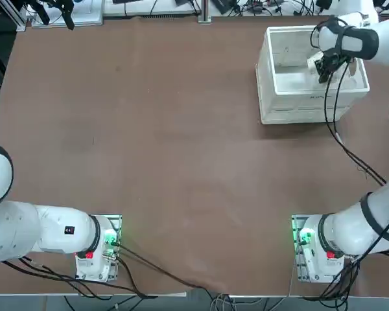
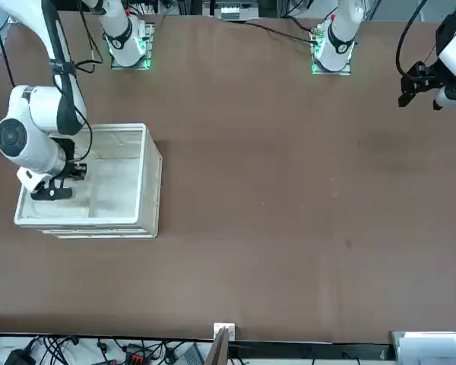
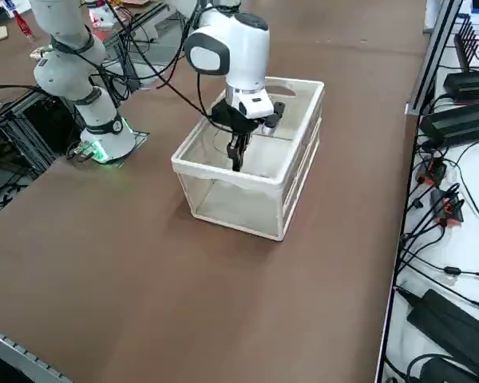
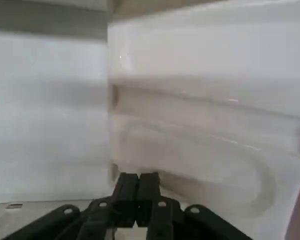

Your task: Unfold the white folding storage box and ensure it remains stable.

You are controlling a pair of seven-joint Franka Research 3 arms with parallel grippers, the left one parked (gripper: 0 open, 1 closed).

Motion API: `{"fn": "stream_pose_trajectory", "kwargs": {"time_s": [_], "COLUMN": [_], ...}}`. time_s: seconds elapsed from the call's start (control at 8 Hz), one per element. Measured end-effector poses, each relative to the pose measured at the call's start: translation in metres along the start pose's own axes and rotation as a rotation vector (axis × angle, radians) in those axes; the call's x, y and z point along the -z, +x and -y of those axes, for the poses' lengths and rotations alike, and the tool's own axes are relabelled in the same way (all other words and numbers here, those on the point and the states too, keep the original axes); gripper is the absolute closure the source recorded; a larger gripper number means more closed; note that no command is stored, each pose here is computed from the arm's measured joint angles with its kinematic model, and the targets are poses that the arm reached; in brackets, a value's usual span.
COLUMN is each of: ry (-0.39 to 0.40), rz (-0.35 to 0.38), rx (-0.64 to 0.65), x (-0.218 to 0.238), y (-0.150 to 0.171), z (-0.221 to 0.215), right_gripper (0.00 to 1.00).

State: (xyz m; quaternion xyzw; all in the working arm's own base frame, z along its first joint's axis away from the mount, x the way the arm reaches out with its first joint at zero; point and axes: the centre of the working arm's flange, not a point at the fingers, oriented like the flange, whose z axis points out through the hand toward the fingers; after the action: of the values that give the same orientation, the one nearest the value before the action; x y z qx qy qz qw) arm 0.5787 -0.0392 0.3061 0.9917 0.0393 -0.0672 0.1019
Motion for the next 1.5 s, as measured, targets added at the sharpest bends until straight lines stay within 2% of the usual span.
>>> {"fn": "stream_pose_trajectory", "kwargs": {"time_s": [0.38, 0.88, 1.25, 1.5], "ry": [-0.105, -0.146, -0.167, -0.188], "rz": [0.016, 0.024, 0.02, 0.026], "rx": [0.002, 0.022, 0.042, 0.049], "x": [-0.027, -0.063, -0.059, -0.034], "y": [-0.004, -0.009, -0.008, -0.004], "z": [-0.02, -0.037, -0.035, -0.026], "right_gripper": [0.99, 0.99, 0.99, 0.99]}}
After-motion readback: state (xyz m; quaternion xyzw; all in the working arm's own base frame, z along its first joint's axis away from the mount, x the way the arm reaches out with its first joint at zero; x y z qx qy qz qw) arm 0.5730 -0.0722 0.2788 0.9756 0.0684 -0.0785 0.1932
